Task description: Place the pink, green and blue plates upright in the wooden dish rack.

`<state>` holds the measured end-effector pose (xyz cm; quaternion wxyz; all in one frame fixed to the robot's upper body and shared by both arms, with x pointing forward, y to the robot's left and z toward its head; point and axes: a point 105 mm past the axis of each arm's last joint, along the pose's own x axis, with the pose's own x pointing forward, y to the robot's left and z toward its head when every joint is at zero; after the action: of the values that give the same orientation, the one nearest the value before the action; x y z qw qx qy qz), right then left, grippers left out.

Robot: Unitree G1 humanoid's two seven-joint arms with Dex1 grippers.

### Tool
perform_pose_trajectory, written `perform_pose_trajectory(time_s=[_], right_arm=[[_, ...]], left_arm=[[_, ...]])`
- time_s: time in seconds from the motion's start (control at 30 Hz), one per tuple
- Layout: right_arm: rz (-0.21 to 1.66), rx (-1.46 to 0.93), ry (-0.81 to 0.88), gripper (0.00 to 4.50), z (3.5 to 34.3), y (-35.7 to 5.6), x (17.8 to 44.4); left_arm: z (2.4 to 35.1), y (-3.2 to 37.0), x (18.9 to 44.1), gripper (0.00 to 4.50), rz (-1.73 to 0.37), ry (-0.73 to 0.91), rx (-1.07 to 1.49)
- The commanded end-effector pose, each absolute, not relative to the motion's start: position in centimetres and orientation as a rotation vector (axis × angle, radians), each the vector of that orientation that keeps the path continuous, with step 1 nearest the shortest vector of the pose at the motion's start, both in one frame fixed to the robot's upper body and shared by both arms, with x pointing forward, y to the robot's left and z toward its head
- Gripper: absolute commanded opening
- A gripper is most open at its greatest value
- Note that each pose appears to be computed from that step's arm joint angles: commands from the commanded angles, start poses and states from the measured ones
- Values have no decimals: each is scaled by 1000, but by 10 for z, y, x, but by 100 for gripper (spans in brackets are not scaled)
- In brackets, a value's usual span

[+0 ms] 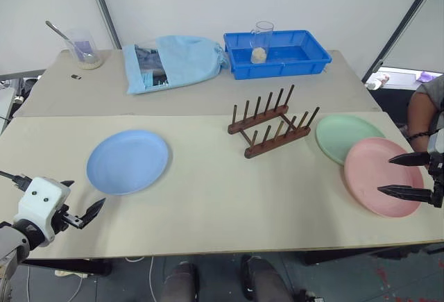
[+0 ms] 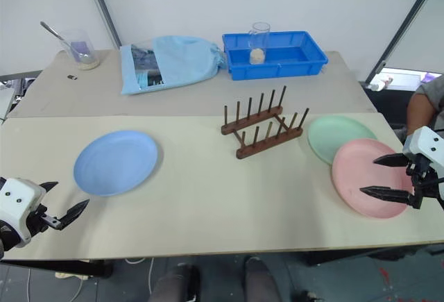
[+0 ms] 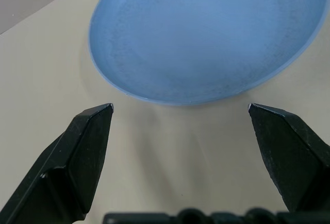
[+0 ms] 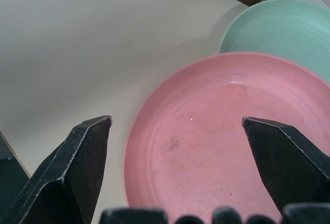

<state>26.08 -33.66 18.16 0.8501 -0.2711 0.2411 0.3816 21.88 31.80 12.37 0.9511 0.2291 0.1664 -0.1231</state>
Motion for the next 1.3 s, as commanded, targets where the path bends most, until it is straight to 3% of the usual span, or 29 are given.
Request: perform_pose_trajectory(time_s=[0.03,0.4,0.7,0.8,0.97,1.3], right_arm=[[786,-606,473,450,196,-338,262],[779,-612,446,450,193,-336,265],[734,-631,405,450,195,-334,269],[734,-647,373,450,198,-329,270],[762,-650,300,450,211,-309,272],[876,-472,302,450,212,-246,244]], left_arm=[[134,320,217,450,-248,314,480],[139,319,217,450,-264,301,514],[154,309,224,450,-331,166,502],[155,283,232,450,-436,133,475],[151,203,260,450,-642,35,399],[127,63,316,450,-871,-21,212]])
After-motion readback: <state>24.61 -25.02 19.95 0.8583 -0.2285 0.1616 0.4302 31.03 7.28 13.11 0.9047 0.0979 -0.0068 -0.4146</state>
